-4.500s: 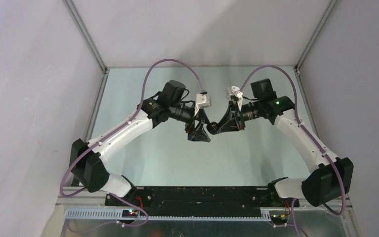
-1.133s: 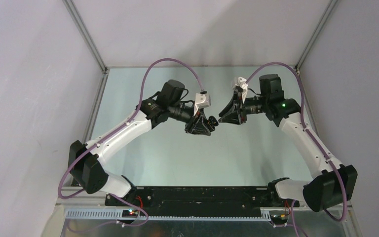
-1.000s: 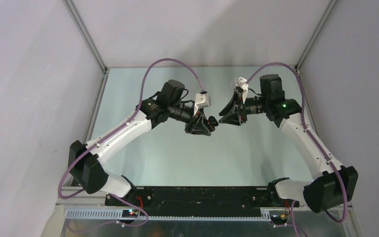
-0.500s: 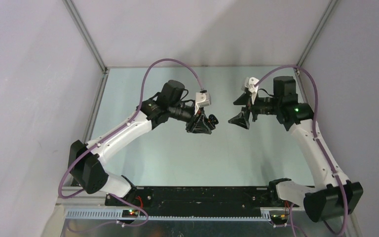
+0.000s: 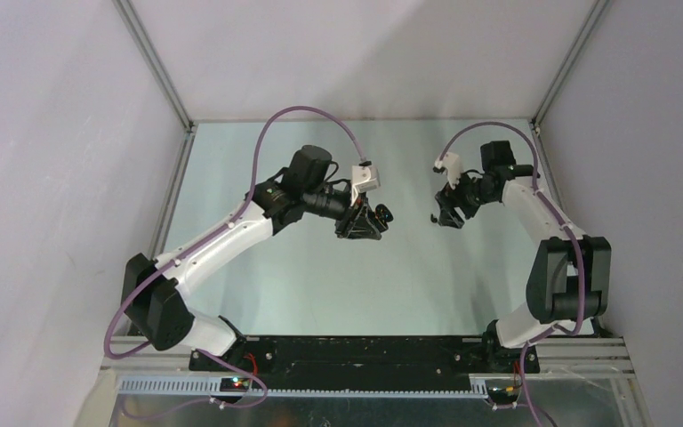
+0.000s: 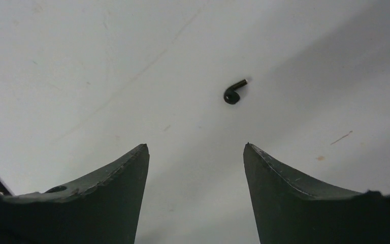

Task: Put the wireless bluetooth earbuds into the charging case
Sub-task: Pick up the earbud from the center of the board.

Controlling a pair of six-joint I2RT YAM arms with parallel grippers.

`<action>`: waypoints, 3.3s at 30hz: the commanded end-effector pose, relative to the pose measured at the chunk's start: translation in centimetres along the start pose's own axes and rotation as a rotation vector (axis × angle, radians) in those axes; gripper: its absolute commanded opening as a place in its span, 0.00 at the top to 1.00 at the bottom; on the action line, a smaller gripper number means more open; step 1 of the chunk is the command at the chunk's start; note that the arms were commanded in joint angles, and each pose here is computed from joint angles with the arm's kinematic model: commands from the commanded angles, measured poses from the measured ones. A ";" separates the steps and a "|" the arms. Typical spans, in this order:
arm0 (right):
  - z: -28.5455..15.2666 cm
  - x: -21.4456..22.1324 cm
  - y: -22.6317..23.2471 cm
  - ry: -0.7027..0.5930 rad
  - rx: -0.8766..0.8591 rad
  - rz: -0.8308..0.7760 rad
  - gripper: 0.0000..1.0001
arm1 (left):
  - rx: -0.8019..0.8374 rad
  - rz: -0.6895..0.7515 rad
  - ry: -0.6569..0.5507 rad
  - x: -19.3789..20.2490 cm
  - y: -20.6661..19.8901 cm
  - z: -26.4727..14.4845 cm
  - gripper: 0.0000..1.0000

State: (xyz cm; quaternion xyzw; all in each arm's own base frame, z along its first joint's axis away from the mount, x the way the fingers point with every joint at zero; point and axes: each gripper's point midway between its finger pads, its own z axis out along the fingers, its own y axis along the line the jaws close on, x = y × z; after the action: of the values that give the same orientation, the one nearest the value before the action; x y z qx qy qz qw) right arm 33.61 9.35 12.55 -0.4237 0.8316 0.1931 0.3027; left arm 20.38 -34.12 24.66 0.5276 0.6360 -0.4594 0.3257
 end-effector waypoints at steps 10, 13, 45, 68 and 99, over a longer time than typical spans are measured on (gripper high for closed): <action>1.8 1.3 -2.4 0.030 -0.034 -0.693 0.26 | 0.016 0.068 -0.037 -1.8 -1.2 -1.0 1.00; 3.5 1.7 -2.5 0.047 -0.052 -0.671 0.31 | 0.017 0.072 -0.034 -1.7 -1.2 -1.0 1.00; 10.2 5.0 -8.7 0.346 0.191 -0.671 0.46 | 0.024 0.078 -0.018 -1.5 -1.3 -1.0 1.00; 9.8 7.9 -0.7 0.419 -0.149 -0.673 0.51 | 0.030 0.080 -0.017 -1.5 -1.5 -1.1 1.00; 10.7 5.9 1.2 0.385 -0.133 -0.662 0.62 | 0.044 0.077 -0.018 -1.6 -1.7 -1.1 1.00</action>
State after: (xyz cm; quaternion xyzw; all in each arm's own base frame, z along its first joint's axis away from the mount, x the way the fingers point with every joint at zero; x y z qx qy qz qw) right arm 34.83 11.41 1.85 -0.7254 0.6699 0.0206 0.1566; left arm 19.43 -33.45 23.84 0.5389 0.6381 -0.4590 0.3031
